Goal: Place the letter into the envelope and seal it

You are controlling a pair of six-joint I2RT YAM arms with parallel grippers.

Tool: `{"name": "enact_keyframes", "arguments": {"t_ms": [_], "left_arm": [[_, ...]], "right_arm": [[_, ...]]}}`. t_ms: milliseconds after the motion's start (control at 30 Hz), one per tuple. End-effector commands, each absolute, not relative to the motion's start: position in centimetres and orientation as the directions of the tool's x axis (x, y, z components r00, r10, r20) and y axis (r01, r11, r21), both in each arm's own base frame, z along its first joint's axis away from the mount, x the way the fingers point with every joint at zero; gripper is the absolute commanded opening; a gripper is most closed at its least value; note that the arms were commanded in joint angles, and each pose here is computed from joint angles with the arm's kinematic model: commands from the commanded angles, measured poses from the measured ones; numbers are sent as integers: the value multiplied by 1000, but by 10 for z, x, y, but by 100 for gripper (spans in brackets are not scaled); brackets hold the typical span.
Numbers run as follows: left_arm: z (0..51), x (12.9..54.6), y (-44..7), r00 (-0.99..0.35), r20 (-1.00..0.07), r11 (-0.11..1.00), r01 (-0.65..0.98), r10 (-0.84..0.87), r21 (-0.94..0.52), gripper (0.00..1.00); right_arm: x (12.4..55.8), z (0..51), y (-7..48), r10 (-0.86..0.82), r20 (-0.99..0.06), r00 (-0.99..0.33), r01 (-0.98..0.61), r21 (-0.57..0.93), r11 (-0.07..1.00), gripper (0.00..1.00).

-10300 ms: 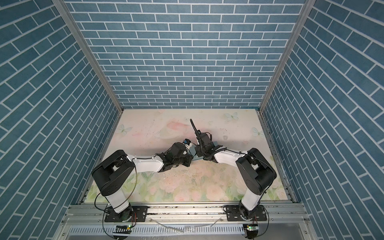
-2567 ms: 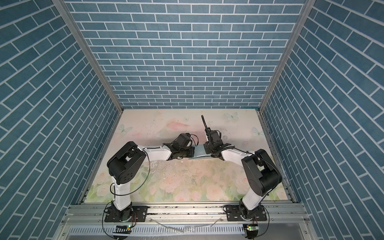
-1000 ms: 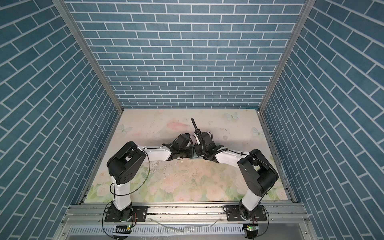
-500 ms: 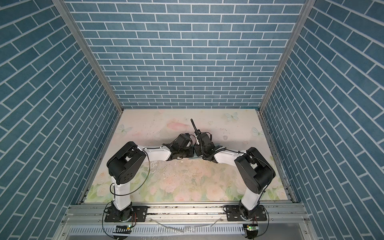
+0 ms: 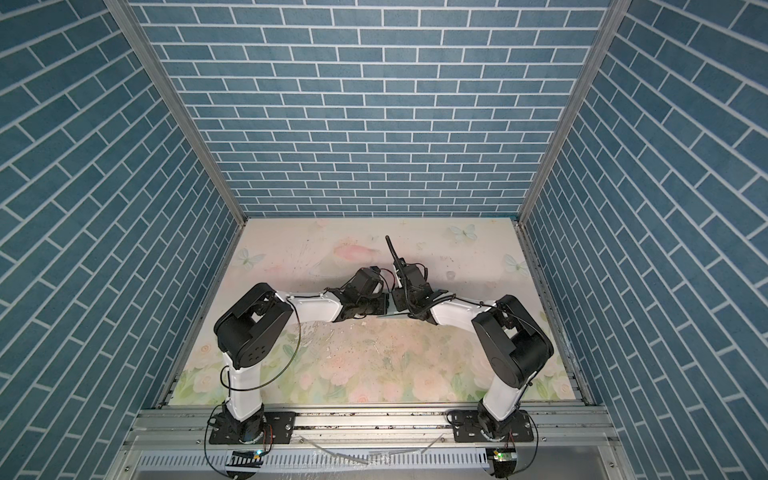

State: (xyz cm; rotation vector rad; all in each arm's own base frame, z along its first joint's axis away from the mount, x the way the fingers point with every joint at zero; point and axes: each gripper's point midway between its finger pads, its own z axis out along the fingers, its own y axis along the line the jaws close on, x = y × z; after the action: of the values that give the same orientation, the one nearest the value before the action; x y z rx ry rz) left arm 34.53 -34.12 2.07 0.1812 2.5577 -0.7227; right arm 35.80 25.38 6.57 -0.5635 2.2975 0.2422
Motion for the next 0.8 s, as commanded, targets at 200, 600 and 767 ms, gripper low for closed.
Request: {"name": "enact_keyframes", "arguments": {"t_ms": [200, 600, 767], "left_arm": [[-45, 311, -296, -949, -312, 936, 151, 47, -317, 0], [-46, 311, -295, -949, -311, 937, 150, 48, -315, 0], [-46, 311, -296, -949, -311, 937, 149, 46, -316, 0]], "right_arm": [[349, 46, 201, -354, -625, -696, -383, -94, 919, 0], [340, 39, 178, -314, -602, -734, -329, -90, 940, 0], [335, 35, 169, -298, -591, -750, -308, -88, 947, 0]]}}
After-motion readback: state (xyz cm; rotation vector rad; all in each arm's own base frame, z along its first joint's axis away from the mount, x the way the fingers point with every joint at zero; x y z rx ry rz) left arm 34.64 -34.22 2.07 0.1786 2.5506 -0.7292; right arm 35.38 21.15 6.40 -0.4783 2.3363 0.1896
